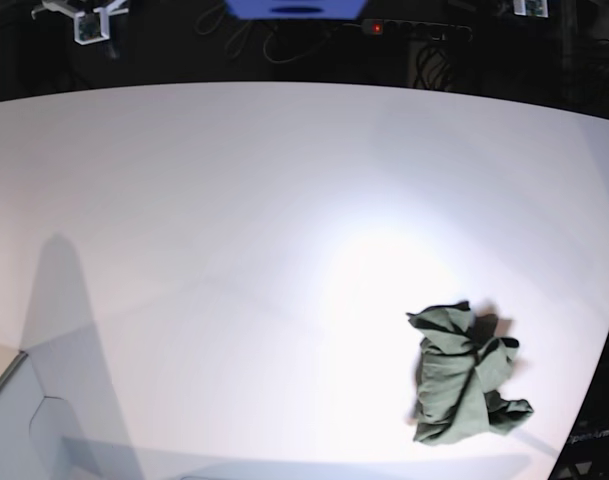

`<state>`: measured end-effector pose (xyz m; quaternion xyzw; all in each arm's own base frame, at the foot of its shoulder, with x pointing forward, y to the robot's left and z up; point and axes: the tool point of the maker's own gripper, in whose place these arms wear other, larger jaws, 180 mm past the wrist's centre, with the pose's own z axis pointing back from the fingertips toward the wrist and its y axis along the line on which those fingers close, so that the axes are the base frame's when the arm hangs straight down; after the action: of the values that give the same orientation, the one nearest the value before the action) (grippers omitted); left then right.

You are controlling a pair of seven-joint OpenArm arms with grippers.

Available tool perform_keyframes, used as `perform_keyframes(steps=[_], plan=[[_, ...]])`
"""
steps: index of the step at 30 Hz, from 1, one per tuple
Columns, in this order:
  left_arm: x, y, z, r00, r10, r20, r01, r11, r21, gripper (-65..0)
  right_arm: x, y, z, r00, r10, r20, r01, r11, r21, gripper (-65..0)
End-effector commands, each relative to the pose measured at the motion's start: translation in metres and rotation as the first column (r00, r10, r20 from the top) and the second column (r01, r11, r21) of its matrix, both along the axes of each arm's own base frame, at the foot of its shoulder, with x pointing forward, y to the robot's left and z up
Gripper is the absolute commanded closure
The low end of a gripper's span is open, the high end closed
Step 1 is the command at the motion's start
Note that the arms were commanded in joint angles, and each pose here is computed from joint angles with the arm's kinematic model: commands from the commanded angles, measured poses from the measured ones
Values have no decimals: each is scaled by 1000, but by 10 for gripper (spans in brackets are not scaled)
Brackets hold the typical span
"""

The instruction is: Layout the t-shirt on the table in an organized manner, then fold the t-shirt properly

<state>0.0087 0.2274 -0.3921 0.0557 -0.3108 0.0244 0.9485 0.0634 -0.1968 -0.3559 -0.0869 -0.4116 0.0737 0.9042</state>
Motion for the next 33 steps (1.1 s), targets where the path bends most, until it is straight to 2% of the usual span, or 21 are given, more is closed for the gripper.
perform_keyframes(steps=[1,5,13,15,17,21,24,26,28,33], plan=[[10,0,16,999,-10,54,9,1000,7,-1,2,1,6,1000,11,21,-11,1000,0,0],[28,4,35,992,6,124,-9,1000,27,-1,25,3,12,996,10,88,-10,1000,3,0],[42,17,42,967,140,212,-151,988,39,-2,82,14,30,968,22,252,-30,999,29,-4],[45,16,42,963,150,224,-161,986,32,-3,97,29,34,956,39,291,-59,996,59,-48],[51,15,44,957,159,244,-170,985,25,-4,116,49,40,939,63,338,-101,990,96,-120],[56,13,44,947,182,263,-192,981,11,-13,144,80,37,943,102,317,-155,977,148,-275],[59,10,44,937,212,278,-219,976,-6,-92,155,100,23,961,170,217,-207,965,160,-356],[62,7,44,927,236,291,-240,971,-22,-159,156,111,18,957,234,171,-261,951,163,-376],[71,5,45,915,253,315,-254,966,-38,-219,156,121,17,948,272,168,-300,937,178,-377],[111,5,56,870,259,420,-253,965,-70,-246,154,123,17,947,277,164,-305,935,182,-377]])
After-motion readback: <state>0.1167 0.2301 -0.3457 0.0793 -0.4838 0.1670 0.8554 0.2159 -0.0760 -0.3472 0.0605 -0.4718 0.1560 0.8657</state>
